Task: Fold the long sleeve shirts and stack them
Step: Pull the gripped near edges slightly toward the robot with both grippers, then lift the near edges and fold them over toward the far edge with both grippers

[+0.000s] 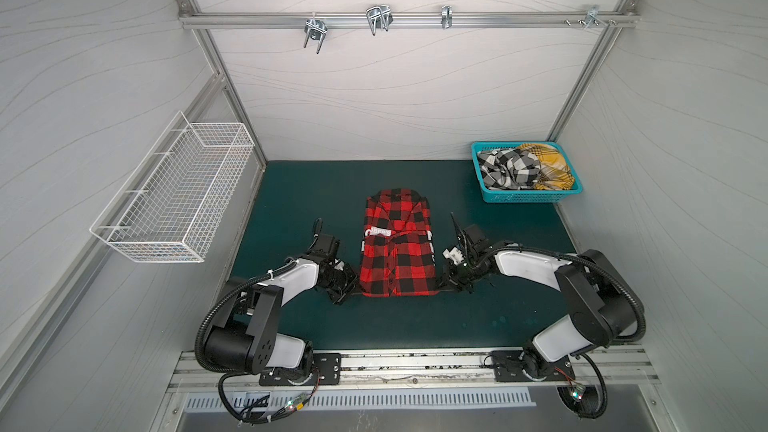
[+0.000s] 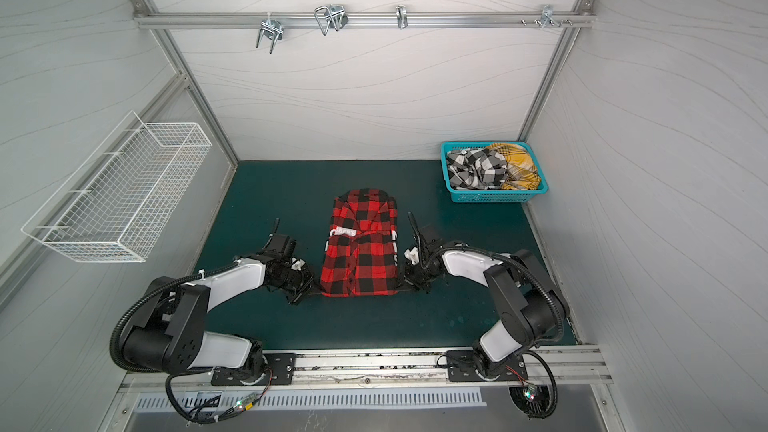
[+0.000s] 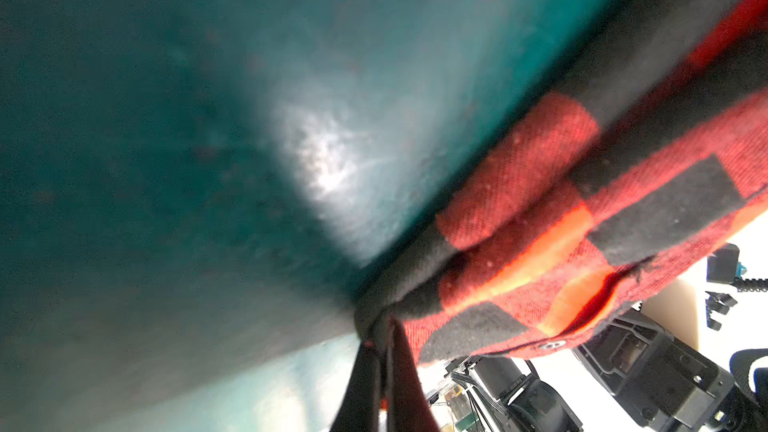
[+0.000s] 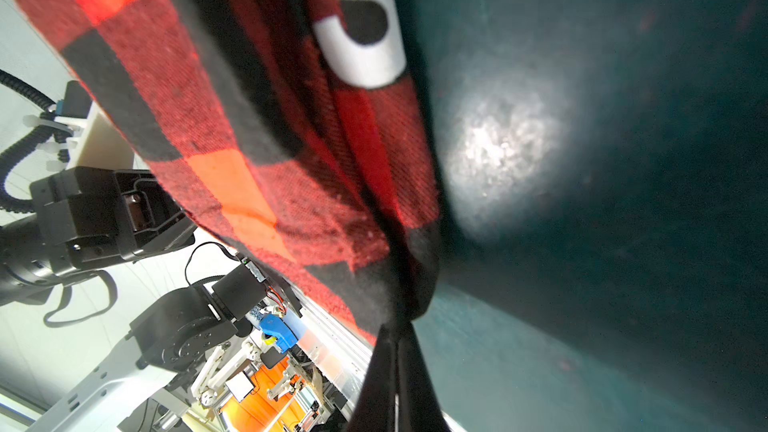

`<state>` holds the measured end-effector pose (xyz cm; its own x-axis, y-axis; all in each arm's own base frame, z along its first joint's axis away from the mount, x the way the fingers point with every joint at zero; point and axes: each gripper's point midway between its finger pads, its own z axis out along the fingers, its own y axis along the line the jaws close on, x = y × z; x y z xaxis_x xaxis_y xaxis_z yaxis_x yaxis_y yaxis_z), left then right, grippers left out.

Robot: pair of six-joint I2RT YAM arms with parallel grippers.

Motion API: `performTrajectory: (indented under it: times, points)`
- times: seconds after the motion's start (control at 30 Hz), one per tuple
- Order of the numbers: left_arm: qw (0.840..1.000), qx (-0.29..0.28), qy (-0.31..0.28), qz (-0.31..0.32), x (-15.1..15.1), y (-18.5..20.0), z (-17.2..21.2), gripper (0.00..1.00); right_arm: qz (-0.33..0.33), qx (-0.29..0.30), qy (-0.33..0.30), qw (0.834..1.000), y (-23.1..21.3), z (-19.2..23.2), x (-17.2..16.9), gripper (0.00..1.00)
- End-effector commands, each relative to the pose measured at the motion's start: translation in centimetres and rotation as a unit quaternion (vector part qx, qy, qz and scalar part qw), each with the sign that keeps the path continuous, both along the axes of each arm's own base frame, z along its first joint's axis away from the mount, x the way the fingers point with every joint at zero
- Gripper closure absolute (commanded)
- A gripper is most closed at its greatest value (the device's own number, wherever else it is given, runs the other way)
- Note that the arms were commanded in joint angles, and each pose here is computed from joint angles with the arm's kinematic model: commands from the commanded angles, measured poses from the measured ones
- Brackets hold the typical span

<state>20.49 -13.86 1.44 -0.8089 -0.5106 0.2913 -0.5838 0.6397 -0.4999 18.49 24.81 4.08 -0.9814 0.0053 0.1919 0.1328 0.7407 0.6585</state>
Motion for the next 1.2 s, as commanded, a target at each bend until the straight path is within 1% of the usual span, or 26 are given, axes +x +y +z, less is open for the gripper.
performTrajectory:
  times: [0.0,0.2,0.3,0.43,0.63,0.67,0.77,0.87,1.03,1.17]
  points:
    - [1.0,0.026,-0.004,-0.001,0.7,0.7,0.0,1.0,0.002,0.0,-0.011,1.0,0.4,1.3,0.4,1.0]
    - [0.999,0.024,-0.023,-0.018,1.1,0.2,1.8,1.0,0.011,-0.008,-0.025,1.0,0.5,2.2,0.0,1.0]
    - [0.999,0.029,-0.025,-0.026,0.5,0.2,2.5,1.0,0.01,-0.013,-0.032,0.999,-0.1,2.6,-0.6,1.0]
    - [0.998,0.033,-0.014,-0.041,-1.8,0.0,2.7,1.0,0.009,-0.017,-0.038,0.999,-1.0,3.2,-2.1,1.0]
    - [0.997,0.046,-0.008,-0.063,-6.5,-0.1,3.8,1.0,0.015,-0.046,-0.056,0.997,-2.7,4.2,-6.5,1.0]
    - [0.997,0.049,-0.01,-0.066,-7.2,0.0,4.2,1.0,0.012,-0.054,-0.06,0.997,-3.2,4.4,-7.2,1.0]
    - [0.996,0.055,-0.022,-0.063,-8.8,0.5,5.6,1.0,0.0,-0.053,-0.074,0.996,-4.5,5.4,-8.9,1.0]
    - [0.996,0.043,-0.037,-0.061,-9.8,0.3,6.9,1.0,-0.012,-0.046,-0.07,0.996,-5.6,5.6,-10.2,1.0]
    - [0.995,0.041,-0.052,-0.077,-10.3,-0.9,8.3,1.0,-0.009,-0.045,-0.07,0.996,-6.0,6.5,-11.1,1.0]
    - [0.992,0.04,-0.087,-0.085,-8.9,-1.9,11.0,1.0,-0.014,-0.045,-0.095,0.994,-6.3,8.7,-10.6,1.0]
